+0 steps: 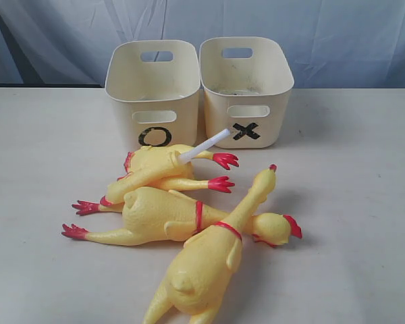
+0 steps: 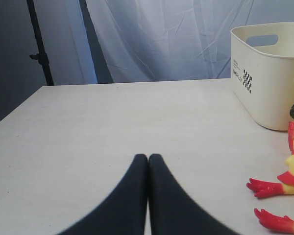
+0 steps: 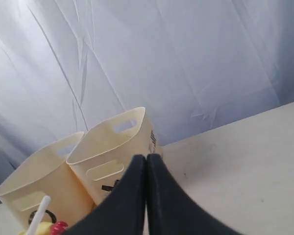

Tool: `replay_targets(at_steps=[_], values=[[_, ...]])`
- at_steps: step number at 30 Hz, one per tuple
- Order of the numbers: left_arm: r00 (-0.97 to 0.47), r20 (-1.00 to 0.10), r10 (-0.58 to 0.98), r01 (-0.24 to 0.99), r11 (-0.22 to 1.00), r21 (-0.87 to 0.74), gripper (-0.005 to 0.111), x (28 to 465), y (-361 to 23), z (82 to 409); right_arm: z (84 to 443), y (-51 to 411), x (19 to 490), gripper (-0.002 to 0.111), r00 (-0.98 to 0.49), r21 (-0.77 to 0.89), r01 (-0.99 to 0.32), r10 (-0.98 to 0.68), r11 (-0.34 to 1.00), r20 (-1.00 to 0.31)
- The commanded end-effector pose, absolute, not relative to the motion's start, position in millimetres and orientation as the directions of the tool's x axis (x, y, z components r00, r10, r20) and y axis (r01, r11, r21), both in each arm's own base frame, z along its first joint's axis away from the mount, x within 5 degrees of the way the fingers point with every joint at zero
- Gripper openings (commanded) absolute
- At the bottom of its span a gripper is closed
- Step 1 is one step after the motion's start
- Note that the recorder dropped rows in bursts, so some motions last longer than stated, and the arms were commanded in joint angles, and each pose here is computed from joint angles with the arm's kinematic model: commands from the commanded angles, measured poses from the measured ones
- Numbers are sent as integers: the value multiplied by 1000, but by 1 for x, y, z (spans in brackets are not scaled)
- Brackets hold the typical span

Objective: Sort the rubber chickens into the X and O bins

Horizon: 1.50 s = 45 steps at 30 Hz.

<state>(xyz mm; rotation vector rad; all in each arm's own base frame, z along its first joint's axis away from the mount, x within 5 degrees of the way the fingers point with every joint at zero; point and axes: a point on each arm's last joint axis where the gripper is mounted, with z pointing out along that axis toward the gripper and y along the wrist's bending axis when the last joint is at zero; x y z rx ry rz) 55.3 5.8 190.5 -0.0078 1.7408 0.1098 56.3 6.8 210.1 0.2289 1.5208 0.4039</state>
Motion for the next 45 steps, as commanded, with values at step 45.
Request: replay_targets(at_steps=[45], values=[[-152,-987,52,-69,996,63,0,55,6,192,313,61,129,-1,-738,407,-437,-61,802,-673]])
